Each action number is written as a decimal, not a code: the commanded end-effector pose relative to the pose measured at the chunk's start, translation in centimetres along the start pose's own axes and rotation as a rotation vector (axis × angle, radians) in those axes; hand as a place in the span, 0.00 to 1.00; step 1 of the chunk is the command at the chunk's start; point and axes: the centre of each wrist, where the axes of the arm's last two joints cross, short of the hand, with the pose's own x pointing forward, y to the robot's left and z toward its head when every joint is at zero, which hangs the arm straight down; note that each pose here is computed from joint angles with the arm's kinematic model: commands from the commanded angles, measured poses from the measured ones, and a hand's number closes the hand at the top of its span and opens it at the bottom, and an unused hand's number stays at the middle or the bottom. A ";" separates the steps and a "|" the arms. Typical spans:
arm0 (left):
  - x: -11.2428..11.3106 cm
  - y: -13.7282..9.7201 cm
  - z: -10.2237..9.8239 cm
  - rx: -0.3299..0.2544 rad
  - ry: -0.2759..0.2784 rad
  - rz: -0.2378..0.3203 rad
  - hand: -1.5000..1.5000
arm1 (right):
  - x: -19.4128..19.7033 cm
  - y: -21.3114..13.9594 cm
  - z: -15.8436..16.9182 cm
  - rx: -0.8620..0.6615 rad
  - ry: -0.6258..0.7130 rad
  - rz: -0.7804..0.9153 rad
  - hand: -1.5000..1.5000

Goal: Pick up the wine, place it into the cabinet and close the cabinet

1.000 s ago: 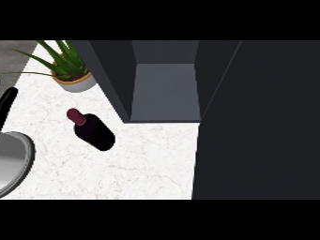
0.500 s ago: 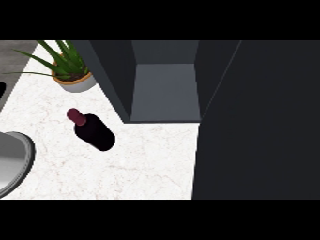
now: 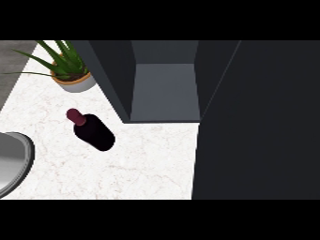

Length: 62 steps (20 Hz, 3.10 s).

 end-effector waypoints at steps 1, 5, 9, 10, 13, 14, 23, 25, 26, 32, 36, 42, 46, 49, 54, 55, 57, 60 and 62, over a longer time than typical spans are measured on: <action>0.5 1.0 0.6 0.022 -0.056 -0.027 0.00 | 4.5 0.9 2.9 -0.012 -0.089 -0.027 0.00; -1.7 2.3 0.5 0.045 -0.003 -0.044 0.00 | 3.7 0.5 3.0 -0.014 -0.101 -0.038 0.00; -4.6 4.3 -1.3 0.071 0.020 -0.061 0.00 | 4.0 0.1 3.2 0.004 -0.090 -0.046 0.00; -4.7 5.3 -0.2 0.076 0.019 -0.078 0.00 | 3.3 -0.4 3.2 0.015 -0.079 -0.020 0.00; -7.6 5.1 -1.0 0.056 0.038 -0.094 0.00 | 3.1 -0.1 2.6 0.014 -0.083 -0.052 0.00; -7.9 6.1 0.4 0.048 0.074 -0.072 0.00 | 1.5 -0.4 2.2 -0.012 -0.087 -0.052 0.00; -12.3 6.4 -3.7 0.140 0.096 -0.151 0.00 | 1.6 0.1 2.8 0.003 -0.099 -0.057 0.00; -14.4 8.8 -4.4 0.167 0.063 -0.184 0.00 | 2.2 -0.3 3.3 0.010 -0.097 -0.043 0.00; -15.0 10.8 -2.4 0.184 0.069 -0.195 0.00 | 2.9 -0.4 3.3 0.006 -0.092 -0.046 0.00; -18.2 11.6 -3.7 0.224 0.083 -0.214 0.00 | 2.0 -0.9 4.0 0.012 -0.088 -0.031 0.00; -21.2 14.1 -3.4 0.200 0.156 -0.175 0.00 | 2.0 -0.7 3.4 0.021 -0.101 -0.044 0.00; -24.5 14.5 -2.7 0.171 0.188 -0.148 0.00 | 0.8 -0.5 3.5 0.004 -0.102 -0.050 0.00; -25.9 14.0 -0.9 0.095 0.222 -0.072 0.00 | 0.6 -0.7 3.1 0.010 -0.079 -0.023 0.00; -28.2 15.2 -0.8 0.078 0.219 -0.064 0.00 | -0.1 -1.1 2.7 0.009 -0.100 -0.032 0.00; -30.2 15.4 0.6 0.103 0.247 0.014 0.00 | 1.5 -0.7 4.1 0.025 -0.093 -0.022 0.00; -30.3 17.1 1.1 0.089 0.256 0.024 0.00 | 0.5 -1.1 3.1 0.013 -0.097 -0.039 0.00; -31.6 15.4 2.6 0.088 0.264 0.061 0.00 | 1.0 -0.7 3.4 0.018 -0.093 -0.010 0.00; -33.2 15.1 1.5 0.067 0.260 0.050 0.00 | 0.2 -0.8 2.7 0.030 -0.085 -0.023 0.00; -32.5 17.1 1.2 0.086 0.257 0.056 0.00 | 1.0 -0.4 3.7 0.020 -0.111 -0.013 0.00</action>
